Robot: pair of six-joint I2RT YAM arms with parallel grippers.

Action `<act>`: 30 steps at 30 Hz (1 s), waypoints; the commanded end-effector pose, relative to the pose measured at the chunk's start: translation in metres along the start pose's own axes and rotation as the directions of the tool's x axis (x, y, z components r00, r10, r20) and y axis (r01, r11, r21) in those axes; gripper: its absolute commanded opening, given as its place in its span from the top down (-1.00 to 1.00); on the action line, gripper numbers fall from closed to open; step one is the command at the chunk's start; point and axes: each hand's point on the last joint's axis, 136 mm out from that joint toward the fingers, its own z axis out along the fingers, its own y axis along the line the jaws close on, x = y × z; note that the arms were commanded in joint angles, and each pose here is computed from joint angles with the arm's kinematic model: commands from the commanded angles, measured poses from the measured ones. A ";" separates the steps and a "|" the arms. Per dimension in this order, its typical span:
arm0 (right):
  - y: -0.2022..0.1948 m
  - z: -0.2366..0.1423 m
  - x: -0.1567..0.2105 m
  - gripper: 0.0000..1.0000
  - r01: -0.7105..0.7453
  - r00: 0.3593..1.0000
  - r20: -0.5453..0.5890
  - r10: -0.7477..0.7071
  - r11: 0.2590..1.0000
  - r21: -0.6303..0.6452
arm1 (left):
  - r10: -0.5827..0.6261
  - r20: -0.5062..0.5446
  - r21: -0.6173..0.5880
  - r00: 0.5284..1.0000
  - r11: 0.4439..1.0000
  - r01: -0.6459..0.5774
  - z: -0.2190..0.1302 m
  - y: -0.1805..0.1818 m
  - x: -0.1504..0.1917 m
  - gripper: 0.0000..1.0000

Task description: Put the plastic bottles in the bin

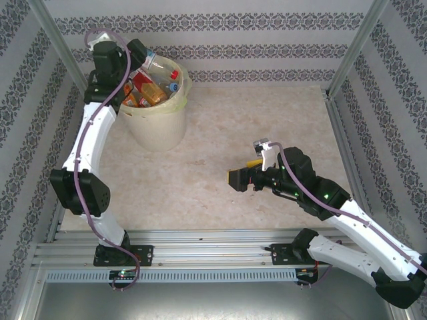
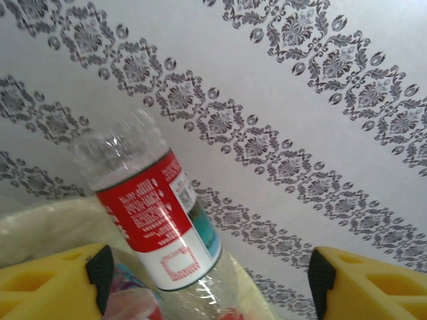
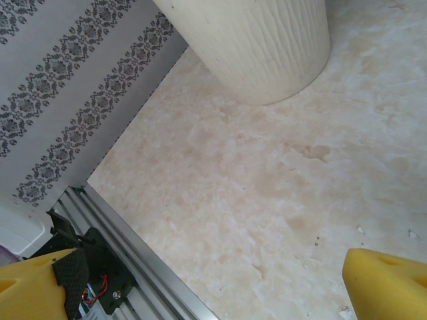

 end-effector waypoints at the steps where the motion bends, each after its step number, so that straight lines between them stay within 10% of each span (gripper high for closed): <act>1: -0.002 0.000 0.001 -0.96 -0.010 1.000 0.009 0.010 1.000 0.006 | 0.096 -0.002 0.016 0.995 0.995 -0.096 -0.008 -0.007 -0.019 -0.71; 9: -0.004 -0.005 0.001 -0.96 -0.007 1.000 0.008 0.006 1.000 0.021 | 0.257 -0.047 0.037 0.965 0.966 -0.255 0.009 0.003 -0.033 -1.00; 30: -0.013 0.015 0.000 -0.96 -0.034 0.998 -0.051 0.038 0.996 0.087 | 0.353 -0.003 0.199 0.935 0.917 -0.346 0.088 0.039 -0.024 -1.00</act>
